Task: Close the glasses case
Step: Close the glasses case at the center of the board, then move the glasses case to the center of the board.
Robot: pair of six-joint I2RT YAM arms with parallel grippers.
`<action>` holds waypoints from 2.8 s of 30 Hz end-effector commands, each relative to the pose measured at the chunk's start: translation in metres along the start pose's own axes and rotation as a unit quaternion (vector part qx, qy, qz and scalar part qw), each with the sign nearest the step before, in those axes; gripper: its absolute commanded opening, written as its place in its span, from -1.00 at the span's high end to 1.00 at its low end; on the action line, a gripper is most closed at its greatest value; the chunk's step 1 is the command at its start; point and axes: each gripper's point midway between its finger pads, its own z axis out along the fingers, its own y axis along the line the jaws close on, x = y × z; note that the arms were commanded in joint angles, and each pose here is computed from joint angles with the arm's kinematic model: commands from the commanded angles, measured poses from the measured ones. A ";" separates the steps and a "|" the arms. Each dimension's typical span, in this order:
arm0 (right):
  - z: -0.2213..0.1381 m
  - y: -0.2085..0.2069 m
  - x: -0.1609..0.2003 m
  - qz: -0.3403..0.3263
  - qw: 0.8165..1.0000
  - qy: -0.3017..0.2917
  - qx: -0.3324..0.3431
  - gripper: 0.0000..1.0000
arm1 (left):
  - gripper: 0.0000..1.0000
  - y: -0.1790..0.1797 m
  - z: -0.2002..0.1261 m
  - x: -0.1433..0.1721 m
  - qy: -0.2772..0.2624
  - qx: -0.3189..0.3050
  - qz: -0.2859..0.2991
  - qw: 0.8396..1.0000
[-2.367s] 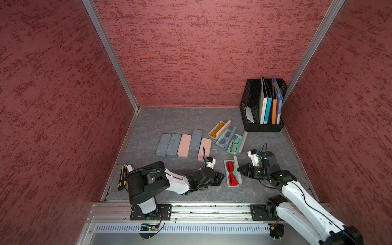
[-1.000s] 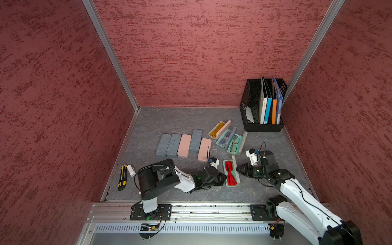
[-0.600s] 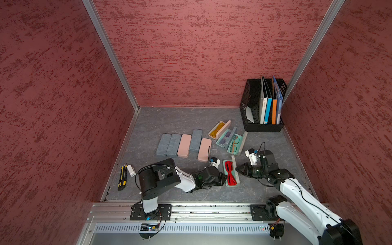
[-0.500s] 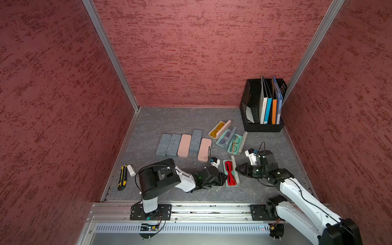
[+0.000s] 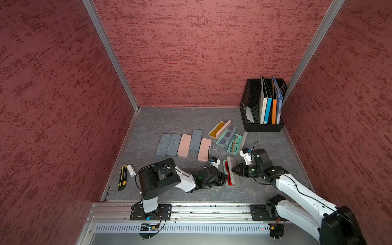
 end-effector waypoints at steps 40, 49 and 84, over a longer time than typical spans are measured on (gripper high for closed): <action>0.012 -0.001 0.008 -0.024 0.999 0.034 0.017 0.26 | -0.49 -0.012 -0.089 -0.036 -0.064 -0.053 0.051 0.995; 0.000 0.020 0.002 -0.027 0.999 0.020 -0.016 0.21 | -0.65 -0.031 -0.090 -0.024 -0.016 -0.030 0.095 0.995; -0.025 0.022 -0.025 -0.039 0.999 -0.007 0.029 -0.07 | -0.98 0.038 -0.081 -0.006 0.049 -0.198 0.140 0.969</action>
